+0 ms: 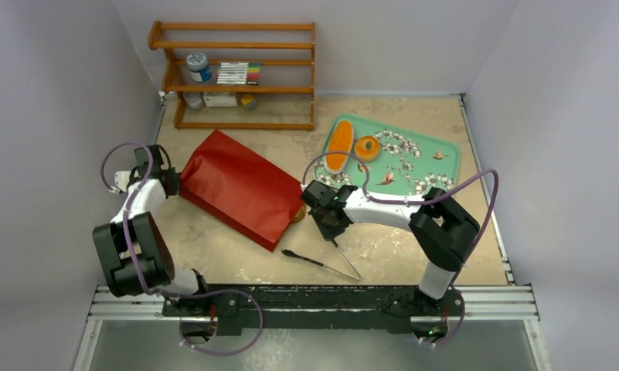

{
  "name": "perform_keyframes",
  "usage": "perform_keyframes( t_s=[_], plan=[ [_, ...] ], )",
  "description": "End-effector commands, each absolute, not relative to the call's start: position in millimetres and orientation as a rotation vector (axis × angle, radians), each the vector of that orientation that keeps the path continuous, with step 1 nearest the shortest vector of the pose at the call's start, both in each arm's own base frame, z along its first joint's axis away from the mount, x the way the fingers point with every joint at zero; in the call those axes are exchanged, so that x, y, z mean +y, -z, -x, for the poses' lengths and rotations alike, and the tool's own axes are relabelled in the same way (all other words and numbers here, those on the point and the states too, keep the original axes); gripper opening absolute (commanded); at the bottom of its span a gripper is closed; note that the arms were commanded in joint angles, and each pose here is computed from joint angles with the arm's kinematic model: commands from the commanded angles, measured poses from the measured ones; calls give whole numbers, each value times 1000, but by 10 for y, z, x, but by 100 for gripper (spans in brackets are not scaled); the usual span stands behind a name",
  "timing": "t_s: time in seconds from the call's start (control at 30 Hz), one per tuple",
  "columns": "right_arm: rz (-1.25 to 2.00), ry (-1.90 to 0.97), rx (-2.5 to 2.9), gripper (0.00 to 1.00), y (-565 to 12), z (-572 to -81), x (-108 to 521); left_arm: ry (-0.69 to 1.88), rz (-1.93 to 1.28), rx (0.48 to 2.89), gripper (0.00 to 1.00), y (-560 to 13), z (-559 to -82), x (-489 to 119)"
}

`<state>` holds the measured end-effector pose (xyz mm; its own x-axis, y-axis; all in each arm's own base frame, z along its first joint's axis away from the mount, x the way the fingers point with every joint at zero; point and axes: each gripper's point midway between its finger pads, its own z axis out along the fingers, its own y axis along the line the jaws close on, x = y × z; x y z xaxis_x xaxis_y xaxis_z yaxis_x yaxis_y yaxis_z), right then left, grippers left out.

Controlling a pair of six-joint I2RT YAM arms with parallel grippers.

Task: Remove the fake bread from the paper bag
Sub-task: Adjust the paper bag at the center of the board.

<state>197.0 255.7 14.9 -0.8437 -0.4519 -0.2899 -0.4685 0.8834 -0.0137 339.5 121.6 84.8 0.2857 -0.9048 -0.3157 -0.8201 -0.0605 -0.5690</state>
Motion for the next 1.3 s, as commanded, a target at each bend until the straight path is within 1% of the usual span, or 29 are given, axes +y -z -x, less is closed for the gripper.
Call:
perform_keyframes(
  t_s=[0.0, 0.17, 0.27, 0.37, 0.43, 0.47, 0.5, 0.53, 0.57, 0.73, 0.9, 1.13, 1.23, 1.27],
  plan=[
    [686, -69, 2752, 19, -202, -2020, 2590, 172, 1738, 1639, 6, -1021, -3739, 1319],
    [688, -49, 2753, 38, -195, -2050, 2606, 165, 1726, 1693, 25, -913, -3774, 1311],
    [673, -57, 2734, 46, -272, -2074, 2604, 170, 1721, 1730, 30, -862, -3781, 1290],
    [649, -55, 2678, 49, -393, -2158, 2608, 162, 1727, 1778, 35, -772, -3767, 1267],
    [626, -75, 2650, 61, -495, -2177, 2605, 157, 1726, 1791, 38, -744, -3765, 1264],
    [616, -83, 2637, 63, -543, -2182, 2596, 149, 1727, 1792, 39, -738, -3760, 1275],
    [606, -91, 2624, 70, -596, -2187, 2589, 140, 1728, 1793, 41, -732, -3749, 1284],
    [598, -99, 2612, 92, -644, -2190, 2577, 130, 1731, 1794, 42, -724, -3746, 1295],
    [591, -107, 2598, 99, -697, -2187, 2569, 123, 1731, 1794, 43, -725, -3744, 1309],
    [566, -131, 2571, 100, -851, -2130, 2501, 96, 1719, 1804, 44, -737, -3792, 1376],
    [572, -134, 2626, 95, -726, -1957, 2425, 69, 1701, 1790, 45, -783, -3865, 1470],
    [579, -133, 2673, 85, -487, -1891, 2437, 48, 1677, 1803, 45, -785, -4084, 1609],
    [570, -126, 2687, 77, -402, -1905, 2471, 30, 1657, 1761, 45, -924, -4120, 1677],
    [574, -131, 2693, 73, -382, -1896, 2484, 27, 1646, 1743, 45, -1000, -4119, 1695]
  ],
)
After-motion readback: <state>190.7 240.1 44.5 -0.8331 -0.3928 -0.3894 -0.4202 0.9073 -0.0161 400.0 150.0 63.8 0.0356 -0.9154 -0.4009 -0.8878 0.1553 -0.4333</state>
